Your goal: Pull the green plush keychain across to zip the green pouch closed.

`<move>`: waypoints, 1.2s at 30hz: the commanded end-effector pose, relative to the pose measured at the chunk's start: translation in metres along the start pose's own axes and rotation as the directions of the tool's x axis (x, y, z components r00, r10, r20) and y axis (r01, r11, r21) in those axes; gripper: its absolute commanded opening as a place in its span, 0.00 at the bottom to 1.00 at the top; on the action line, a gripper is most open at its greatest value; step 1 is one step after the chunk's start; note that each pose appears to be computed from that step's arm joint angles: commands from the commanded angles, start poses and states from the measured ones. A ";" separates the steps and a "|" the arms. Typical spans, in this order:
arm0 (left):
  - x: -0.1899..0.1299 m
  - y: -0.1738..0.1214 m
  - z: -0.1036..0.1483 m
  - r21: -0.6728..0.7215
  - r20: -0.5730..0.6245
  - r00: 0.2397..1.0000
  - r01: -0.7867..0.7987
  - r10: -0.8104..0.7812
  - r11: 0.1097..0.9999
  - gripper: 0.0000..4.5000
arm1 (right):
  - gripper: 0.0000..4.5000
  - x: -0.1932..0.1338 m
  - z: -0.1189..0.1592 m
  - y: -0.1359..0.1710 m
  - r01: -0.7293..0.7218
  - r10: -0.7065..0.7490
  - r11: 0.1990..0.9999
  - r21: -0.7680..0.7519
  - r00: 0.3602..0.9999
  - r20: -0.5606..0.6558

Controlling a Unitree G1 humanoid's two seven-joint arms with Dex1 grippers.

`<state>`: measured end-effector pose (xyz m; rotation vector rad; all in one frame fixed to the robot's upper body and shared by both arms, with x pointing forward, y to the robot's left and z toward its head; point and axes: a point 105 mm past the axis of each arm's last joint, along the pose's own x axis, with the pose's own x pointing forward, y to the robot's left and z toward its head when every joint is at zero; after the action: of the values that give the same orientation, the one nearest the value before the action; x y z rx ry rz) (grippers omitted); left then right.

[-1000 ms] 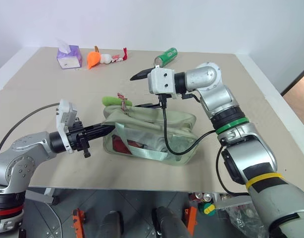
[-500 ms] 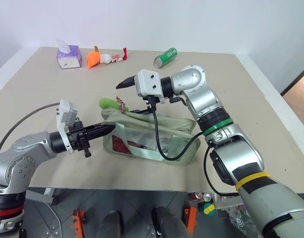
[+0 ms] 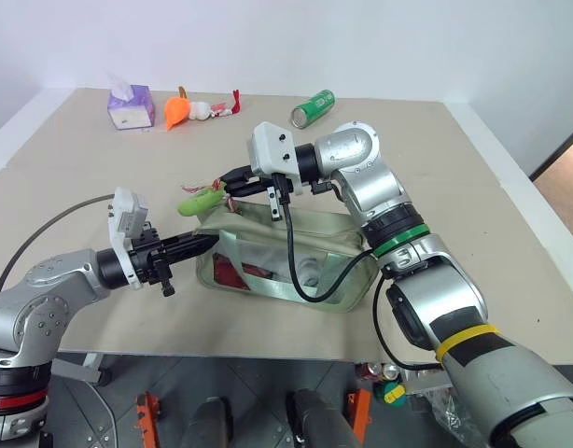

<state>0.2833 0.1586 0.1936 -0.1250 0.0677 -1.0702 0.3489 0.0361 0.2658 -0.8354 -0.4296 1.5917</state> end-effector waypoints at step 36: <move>0.018 -0.004 0.003 0.012 -0.007 0.994 0.110 -0.109 0.994 0.00 | 0.01 -0.246 0.007 0.015 0.106 -0.366 0.921 -0.376 0.570 -0.735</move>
<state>0.2895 0.1429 0.1942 -0.1241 0.0701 -1.1627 0.3446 -0.1857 0.3015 -1.4907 -0.0768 0.8876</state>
